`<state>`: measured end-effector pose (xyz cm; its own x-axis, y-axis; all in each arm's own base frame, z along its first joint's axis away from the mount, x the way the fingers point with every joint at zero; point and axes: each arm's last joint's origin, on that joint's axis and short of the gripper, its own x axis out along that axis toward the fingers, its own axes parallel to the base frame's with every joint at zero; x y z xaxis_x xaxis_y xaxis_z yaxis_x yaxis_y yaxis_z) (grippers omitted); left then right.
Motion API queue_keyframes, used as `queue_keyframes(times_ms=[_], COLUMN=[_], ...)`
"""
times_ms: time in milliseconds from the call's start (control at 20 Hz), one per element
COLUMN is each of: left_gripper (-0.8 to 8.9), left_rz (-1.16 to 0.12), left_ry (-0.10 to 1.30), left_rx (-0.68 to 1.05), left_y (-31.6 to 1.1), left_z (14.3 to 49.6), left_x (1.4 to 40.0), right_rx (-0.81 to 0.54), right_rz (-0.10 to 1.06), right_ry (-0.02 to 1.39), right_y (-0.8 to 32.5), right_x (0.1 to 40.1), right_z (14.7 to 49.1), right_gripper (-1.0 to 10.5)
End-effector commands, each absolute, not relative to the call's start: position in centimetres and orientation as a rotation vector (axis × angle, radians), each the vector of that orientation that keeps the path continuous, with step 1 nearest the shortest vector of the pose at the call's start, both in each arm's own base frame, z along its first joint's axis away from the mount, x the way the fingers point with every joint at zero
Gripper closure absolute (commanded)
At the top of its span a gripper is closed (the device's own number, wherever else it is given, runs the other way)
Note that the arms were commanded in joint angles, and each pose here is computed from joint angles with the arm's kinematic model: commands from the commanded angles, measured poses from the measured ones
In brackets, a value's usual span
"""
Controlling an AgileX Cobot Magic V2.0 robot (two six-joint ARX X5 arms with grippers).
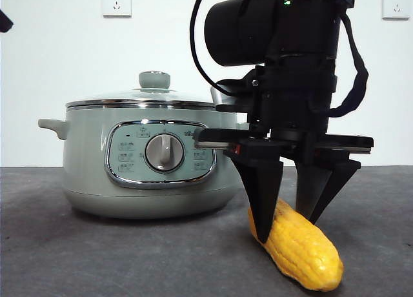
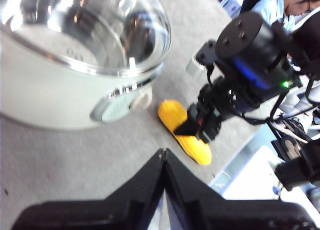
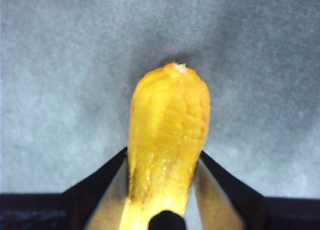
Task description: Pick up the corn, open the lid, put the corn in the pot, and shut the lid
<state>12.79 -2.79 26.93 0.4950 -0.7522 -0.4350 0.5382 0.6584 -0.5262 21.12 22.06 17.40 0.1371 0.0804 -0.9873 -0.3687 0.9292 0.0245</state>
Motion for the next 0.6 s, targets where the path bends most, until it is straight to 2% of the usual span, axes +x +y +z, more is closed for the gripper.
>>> queue_keyframes(times_ms=[50, 250, 500, 550, 600], left_gripper=[8.19, 8.19, 8.01, 7.24, 6.02], left_rz=[-0.786, -0.748, -0.676, -0.66, -0.654], left_ry=[0.694, 0.733, 0.789, 0.821, 0.847], left_rx=[-0.358, -0.353, -0.234, -0.207, -0.188], left_y=[-2.8, -2.9, -4.5, -5.1, -5.7], left_z=[27.2, 28.2, 31.5, 32.3, 32.9], left_x=[13.4, 15.6, 20.2, 21.4, 22.4], right_rx=[-0.279, -0.308, -0.319, -0.317, -0.319], right_rz=[0.327, 0.385, 0.465, 0.476, 0.489], right_ry=[1.419, 1.375, 1.247, 1.22, 1.196], right_y=[21.6, 19.8, 16.5, 15.7, 15.0], right_x=[20.7, 19.1, 16.0, 15.2, 14.5], right_z=[17.9, 21.7, 27.1, 28.1, 28.9], right_gripper=[9.6, 9.6, 9.6, 9.6, 9.6])
